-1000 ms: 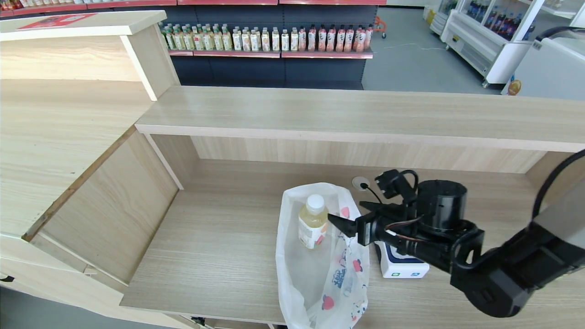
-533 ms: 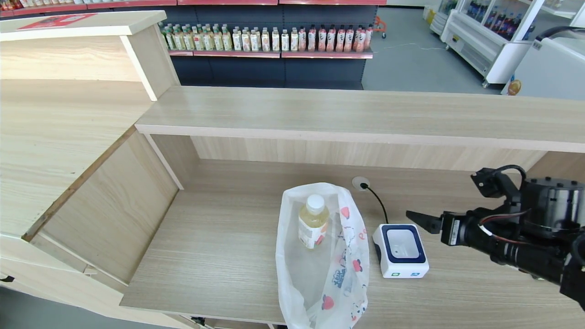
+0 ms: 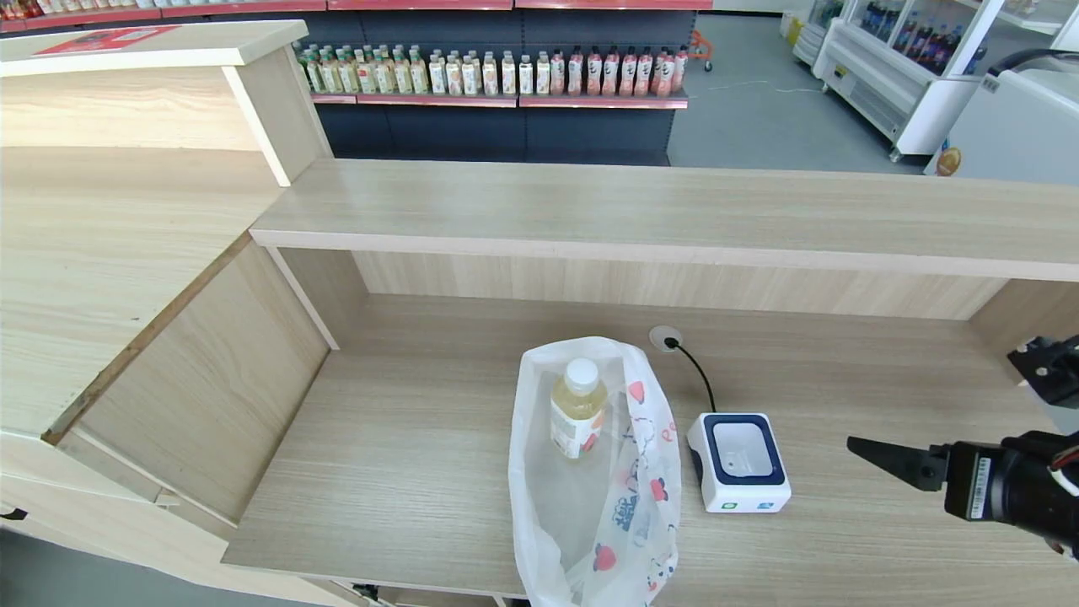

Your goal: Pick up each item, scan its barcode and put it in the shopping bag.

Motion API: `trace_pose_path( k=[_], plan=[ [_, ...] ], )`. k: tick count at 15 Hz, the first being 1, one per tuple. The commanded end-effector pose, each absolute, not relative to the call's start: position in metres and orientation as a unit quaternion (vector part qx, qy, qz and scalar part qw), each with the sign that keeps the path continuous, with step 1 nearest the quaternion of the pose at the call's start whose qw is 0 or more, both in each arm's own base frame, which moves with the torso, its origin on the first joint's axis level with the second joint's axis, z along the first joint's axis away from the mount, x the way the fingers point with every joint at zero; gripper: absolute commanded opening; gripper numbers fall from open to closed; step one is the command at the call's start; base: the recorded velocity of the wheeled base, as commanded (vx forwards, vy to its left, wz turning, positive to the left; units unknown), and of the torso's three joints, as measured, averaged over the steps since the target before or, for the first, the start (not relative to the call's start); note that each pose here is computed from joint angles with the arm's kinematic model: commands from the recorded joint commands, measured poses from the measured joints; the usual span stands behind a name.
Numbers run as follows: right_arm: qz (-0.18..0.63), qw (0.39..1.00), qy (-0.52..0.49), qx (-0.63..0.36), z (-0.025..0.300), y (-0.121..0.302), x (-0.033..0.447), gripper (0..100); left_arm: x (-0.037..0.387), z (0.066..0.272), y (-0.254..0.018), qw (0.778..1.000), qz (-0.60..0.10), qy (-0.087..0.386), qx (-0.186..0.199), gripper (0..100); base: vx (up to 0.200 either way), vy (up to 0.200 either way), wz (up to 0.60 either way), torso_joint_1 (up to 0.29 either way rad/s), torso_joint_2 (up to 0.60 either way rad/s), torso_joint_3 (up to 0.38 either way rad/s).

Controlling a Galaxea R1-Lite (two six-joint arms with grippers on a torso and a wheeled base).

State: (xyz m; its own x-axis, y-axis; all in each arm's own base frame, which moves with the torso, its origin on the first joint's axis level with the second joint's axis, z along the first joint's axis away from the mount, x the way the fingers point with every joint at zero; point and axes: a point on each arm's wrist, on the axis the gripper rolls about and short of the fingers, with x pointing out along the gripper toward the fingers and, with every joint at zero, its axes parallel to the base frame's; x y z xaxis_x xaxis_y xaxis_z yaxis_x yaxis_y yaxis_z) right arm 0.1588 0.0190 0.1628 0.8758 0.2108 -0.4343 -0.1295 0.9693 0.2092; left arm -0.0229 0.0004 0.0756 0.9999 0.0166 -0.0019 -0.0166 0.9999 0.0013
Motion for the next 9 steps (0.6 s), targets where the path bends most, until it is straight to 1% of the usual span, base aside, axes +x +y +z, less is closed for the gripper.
trace_pose_path(
  k=[1,5,9],
  plan=[
    [0.080,0.972,0.201,0.090,0.173,0.014,0.147,100,-0.023,0.076,0.000,1.000,0.008,0.001,0.001,100,0.000,-0.200,0.00,0.002,0.00,-0.002],
    [0.049,0.967,0.232,0.097,0.169,0.006,0.142,100,-0.023,0.076,0.000,1.000,0.008,0.001,0.002,100,0.000,-0.200,0.00,0.005,0.00,0.005],
    [0.044,0.959,0.262,0.098,0.166,0.005,0.131,100,-0.023,0.076,0.000,1.000,0.008,0.001,0.002,100,0.000,-0.200,0.00,0.001,0.00,0.004]
  ],
)
